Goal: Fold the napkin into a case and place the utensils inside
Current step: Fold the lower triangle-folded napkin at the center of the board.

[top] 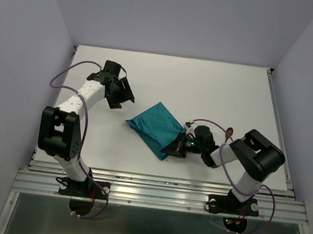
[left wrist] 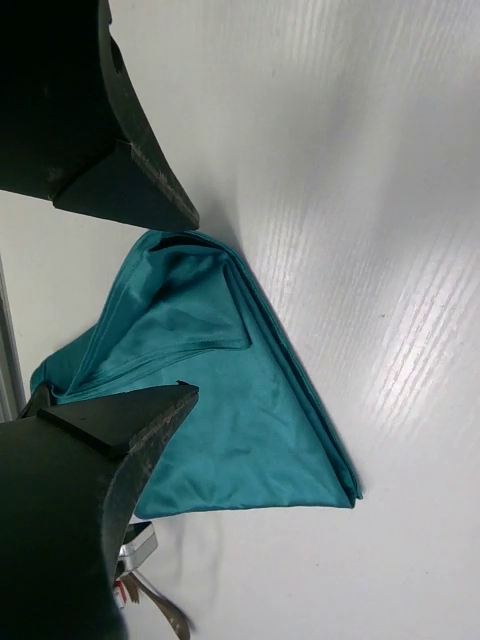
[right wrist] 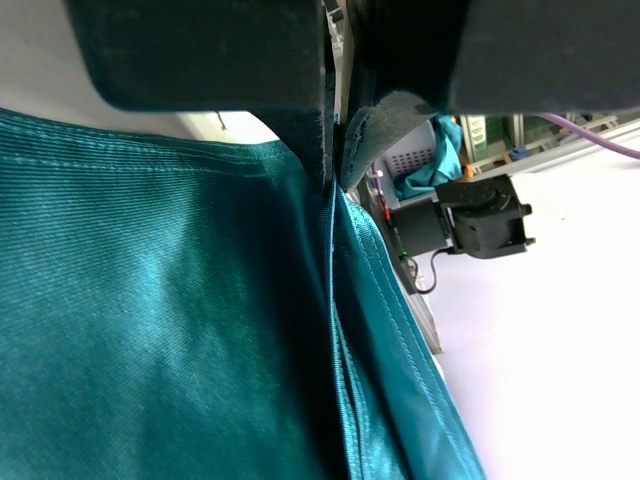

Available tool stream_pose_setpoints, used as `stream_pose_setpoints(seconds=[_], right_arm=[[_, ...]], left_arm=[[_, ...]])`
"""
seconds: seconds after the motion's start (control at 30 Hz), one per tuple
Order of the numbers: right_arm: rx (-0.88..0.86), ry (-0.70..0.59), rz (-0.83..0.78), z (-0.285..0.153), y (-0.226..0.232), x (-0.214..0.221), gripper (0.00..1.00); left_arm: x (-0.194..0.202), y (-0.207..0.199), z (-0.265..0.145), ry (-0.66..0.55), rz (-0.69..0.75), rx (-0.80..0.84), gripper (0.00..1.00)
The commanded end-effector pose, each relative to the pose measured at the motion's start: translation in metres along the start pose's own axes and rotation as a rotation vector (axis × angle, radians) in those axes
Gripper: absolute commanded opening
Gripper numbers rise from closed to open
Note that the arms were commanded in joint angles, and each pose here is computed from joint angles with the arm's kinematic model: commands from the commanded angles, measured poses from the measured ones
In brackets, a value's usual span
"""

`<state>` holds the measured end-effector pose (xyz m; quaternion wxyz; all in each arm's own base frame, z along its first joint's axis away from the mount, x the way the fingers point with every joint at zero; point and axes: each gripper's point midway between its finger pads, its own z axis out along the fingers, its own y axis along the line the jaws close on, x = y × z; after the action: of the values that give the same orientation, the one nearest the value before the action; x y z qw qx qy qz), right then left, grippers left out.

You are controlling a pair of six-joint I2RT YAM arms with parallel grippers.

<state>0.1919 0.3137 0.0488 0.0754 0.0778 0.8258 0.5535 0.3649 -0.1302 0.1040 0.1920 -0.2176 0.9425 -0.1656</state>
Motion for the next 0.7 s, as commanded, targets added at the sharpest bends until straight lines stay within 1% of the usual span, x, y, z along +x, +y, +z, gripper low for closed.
stream_pose_setpoints(seconds=[0.0,0.1,0.13,0.2,0.37,0.4,0.5,0.67], right_arm=[[-0.063,-0.009,-0.029,0.000,0.013,-0.004,0.01],[-0.060,-0.005,-0.026,0.000,0.012,-0.004,0.01],[-0.060,-0.003,-0.024,0.000,0.012,-0.003,0.01],[-0.061,-0.004,-0.025,0.001,0.012,-0.004,0.01],[-0.059,0.002,-0.024,0.002,0.011,-0.004,0.01],[-0.058,0.004,-0.023,0.002,0.010,-0.003,0.01],[-0.060,0.006,-0.025,0.003,0.010,-0.003,0.01],[-0.064,0.007,-0.022,0.003,0.010,-0.003,0.01]], left_arm=[[0.010,0.018,-0.021,-0.020,0.053,-0.040,0.73],[0.027,0.023,-0.021,0.021,0.060,-0.018,0.73],[0.036,0.026,-0.018,0.052,0.061,-0.011,0.73],[0.042,0.030,-0.016,0.070,0.058,-0.017,0.73],[0.052,0.042,-0.010,0.085,0.048,-0.047,0.67],[0.053,0.041,-0.008,0.086,0.046,-0.038,0.63],[0.059,0.043,-0.003,0.110,0.042,-0.032,0.58],[0.070,0.050,0.013,0.157,0.044,-0.036,0.54]])
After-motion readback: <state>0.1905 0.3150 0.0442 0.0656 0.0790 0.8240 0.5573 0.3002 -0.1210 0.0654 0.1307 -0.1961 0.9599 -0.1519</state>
